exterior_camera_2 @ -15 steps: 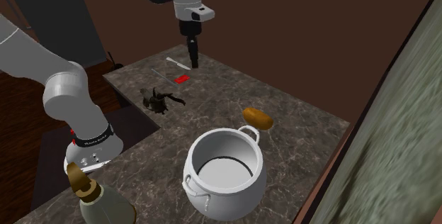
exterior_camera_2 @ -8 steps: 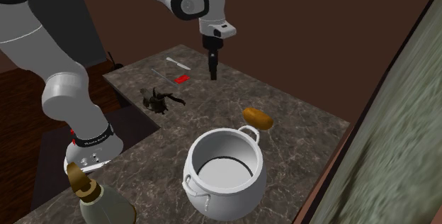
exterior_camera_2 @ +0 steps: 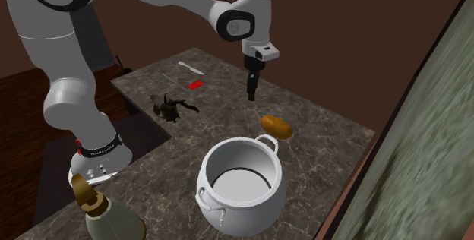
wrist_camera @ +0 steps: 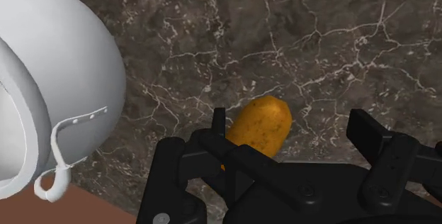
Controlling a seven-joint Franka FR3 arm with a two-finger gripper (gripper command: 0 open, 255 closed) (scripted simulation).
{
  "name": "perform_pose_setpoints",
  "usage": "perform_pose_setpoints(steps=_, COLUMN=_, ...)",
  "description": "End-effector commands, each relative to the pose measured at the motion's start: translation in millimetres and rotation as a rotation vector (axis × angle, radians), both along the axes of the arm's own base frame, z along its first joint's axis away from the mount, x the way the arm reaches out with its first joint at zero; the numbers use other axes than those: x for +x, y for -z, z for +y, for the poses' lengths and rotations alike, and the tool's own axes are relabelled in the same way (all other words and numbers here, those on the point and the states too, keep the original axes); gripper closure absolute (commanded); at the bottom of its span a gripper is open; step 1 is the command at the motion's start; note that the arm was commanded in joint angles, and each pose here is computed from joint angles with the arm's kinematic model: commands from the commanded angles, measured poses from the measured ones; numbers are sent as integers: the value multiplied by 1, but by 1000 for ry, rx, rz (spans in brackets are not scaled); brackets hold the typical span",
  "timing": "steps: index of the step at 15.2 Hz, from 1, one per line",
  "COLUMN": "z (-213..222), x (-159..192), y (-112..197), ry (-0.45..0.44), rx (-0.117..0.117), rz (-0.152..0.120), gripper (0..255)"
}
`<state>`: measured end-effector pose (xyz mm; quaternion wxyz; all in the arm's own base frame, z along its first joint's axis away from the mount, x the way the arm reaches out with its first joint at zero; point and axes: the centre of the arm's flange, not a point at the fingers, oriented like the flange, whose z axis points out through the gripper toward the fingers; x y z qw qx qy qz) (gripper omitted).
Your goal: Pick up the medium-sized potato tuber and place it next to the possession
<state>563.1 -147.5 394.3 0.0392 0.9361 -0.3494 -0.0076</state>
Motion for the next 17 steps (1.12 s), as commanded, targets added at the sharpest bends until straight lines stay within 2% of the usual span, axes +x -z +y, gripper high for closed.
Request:
perform_pose_setpoints(steps=1, z=-14, x=18, y=17, ry=50, rx=-3, rz=1, gripper=0)
perform_pose_setpoints(steps=12, z=-116, x=90, y=95, ry=316, rx=-13, rz=7, gripper=0)
perform_pose_setpoints(steps=17, z=-119, x=89, y=117, ry=319, rx=-13, rz=7, gripper=0)
